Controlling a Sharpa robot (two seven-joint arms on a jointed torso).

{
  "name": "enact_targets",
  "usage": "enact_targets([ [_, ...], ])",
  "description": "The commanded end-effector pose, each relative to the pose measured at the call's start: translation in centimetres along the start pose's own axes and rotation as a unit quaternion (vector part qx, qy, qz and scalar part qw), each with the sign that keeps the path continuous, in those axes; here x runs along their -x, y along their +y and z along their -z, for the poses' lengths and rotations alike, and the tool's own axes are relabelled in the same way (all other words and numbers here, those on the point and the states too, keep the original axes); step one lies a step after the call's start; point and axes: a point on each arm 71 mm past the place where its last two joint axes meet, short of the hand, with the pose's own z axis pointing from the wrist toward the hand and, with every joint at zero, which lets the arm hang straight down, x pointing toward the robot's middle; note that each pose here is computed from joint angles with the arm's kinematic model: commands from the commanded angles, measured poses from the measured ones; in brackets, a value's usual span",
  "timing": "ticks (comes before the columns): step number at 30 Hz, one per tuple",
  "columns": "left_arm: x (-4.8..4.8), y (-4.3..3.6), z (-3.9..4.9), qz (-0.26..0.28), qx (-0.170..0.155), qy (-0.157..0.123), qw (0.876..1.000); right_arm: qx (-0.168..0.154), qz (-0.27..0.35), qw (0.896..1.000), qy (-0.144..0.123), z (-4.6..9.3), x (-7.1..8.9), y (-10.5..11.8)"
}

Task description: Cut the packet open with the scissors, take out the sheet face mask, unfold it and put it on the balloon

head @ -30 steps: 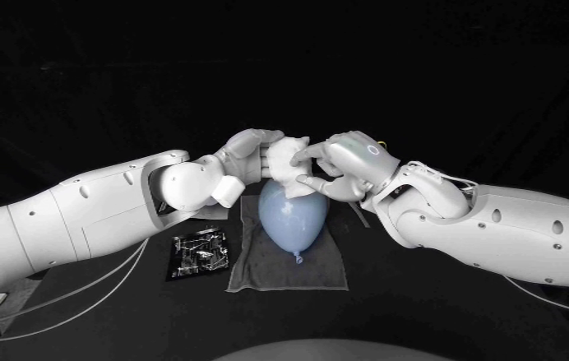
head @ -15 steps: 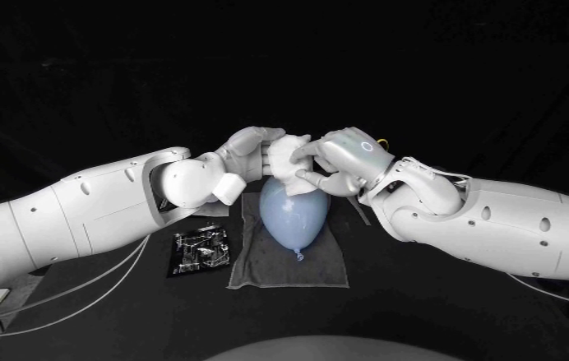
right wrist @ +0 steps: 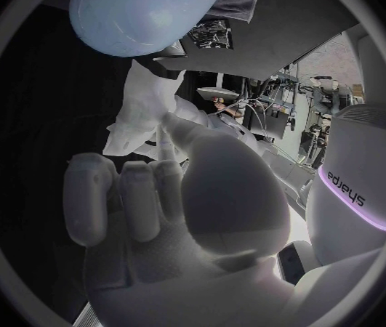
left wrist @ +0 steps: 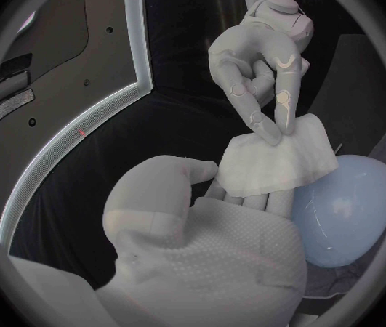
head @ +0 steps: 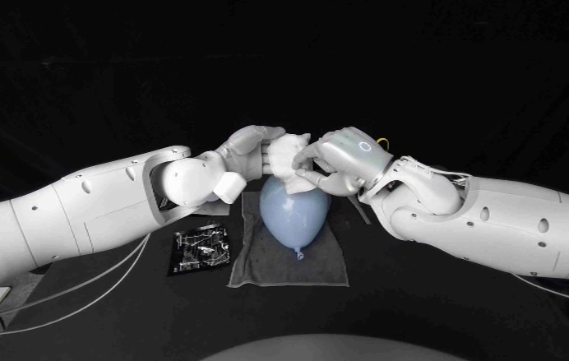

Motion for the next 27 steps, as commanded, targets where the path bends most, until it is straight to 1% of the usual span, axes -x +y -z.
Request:
enact_targets([
  [1, -0.65, -0.17, -0.14, 0.003, -0.005, 0.021, 1.000, -0.019, 0.015, 1.000, 0.017, 0.2, -0.3, -0.6],
  [7, -0.60, -0.19, -0.12, 0.003, -0.006, 0.019, 1.000, -0.021, 0.014, 1.000, 0.016, 0.3, -0.3, -0.6],
  [12, -0.44, -0.25, -0.12, 0.003, -0.007, 0.017, 1.000, -0.019, 0.010, 1.000, 0.023, 0.6, -0.3, -0.4],
  [17, -0.22, -0.32, -0.11, 0.002, -0.010, 0.014, 1.000, -0.019, 0.002, 0.999, 0.030, 1.3, 0.0, -0.2],
  [21, -0.10, -0.37, -0.10, 0.002, -0.011, 0.012, 1.000, -0.023, -0.004, 0.999, 0.036, 2.3, 0.3, -0.1],
  [27, 0.01, -0.40, -0.08, 0.002, -0.012, 0.011, 1.000, -0.026, -0.010, 0.999, 0.036, 3.2, 0.6, 0.1],
])
